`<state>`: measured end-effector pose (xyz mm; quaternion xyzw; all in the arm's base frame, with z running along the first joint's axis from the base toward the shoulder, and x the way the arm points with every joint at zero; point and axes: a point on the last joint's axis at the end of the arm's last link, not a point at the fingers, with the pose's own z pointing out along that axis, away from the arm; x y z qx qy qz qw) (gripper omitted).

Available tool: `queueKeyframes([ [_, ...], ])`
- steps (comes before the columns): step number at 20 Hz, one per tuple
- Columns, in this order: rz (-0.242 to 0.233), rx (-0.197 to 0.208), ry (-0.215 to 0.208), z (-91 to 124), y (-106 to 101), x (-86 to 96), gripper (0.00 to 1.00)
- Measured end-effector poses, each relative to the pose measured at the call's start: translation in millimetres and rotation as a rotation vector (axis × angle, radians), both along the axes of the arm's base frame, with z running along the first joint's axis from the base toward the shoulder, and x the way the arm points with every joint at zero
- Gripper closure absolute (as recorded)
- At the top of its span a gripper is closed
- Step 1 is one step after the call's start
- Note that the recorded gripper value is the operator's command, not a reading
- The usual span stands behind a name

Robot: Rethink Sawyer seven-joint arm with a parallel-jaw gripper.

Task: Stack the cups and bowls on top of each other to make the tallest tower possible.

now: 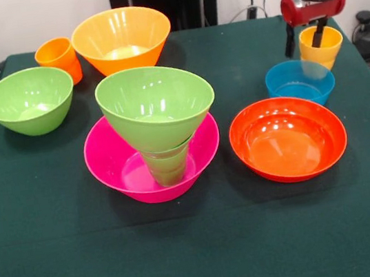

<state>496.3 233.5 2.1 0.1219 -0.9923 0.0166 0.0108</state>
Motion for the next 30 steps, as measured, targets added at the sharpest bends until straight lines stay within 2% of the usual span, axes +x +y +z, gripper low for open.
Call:
queueKeyframes([
  [12, -0.005, 0.006, -0.016, 1.5, 1.0, 9.4, 0.00],
  [13, -0.004, 0.006, -0.016, 1.5, 1.2, 9.4, 1.00],
  [30, -0.002, 0.009, -0.019, 3.2, 3.2, 10.1, 1.00],
])
